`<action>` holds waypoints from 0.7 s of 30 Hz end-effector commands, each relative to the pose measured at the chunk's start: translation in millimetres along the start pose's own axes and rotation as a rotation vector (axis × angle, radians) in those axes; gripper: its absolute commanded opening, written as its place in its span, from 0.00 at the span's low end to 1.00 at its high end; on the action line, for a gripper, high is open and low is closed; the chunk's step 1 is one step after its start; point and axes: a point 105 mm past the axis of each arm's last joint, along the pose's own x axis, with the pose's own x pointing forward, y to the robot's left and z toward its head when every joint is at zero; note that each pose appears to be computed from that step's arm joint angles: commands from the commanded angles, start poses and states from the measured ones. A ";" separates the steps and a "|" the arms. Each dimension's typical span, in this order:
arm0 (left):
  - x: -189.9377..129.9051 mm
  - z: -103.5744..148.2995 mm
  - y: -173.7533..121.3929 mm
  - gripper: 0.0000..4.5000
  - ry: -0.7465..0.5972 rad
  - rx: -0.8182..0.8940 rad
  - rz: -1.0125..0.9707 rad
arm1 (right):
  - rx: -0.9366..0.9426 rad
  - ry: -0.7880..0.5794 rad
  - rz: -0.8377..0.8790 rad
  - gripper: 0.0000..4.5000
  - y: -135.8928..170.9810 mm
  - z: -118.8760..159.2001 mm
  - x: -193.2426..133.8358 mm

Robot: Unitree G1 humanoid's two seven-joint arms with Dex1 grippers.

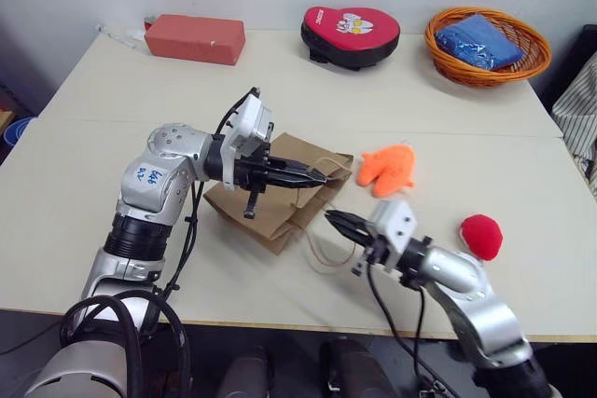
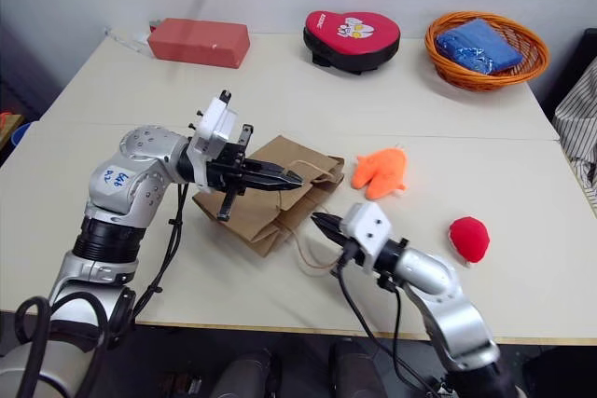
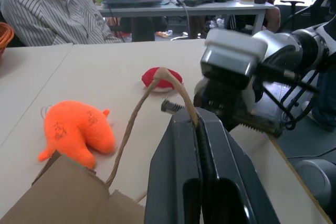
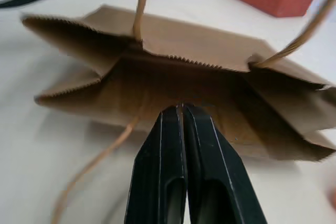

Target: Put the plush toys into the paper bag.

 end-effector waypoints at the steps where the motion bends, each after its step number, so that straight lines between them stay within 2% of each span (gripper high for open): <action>1: -2.4 14.0 -6.0 0.00 -0.028 0.039 -0.005 | -0.020 -0.028 -0.008 0.02 0.0 7.5 24.1; 5: -4.0 13.1 -8.5 0.00 -0.026 0.014 -0.005 | -0.035 -0.080 0.015 0.02 3.4 16.9 50.3; 8: -4.8 15.8 -6.4 0.00 -0.052 -0.005 0.017 | -0.005 -0.051 0.045 0.02 6.3 12.0 68.8; 13: -7.2 21.1 -1.6 0.00 -0.089 -0.025 0.045 | 0.000 -0.014 0.034 0.02 -1.3 -5.8 84.0; 21: -19.6 32.7 12.1 0.00 -0.170 -0.071 0.140 | -0.040 -0.063 0.036 0.02 -6.5 -10.7 100.2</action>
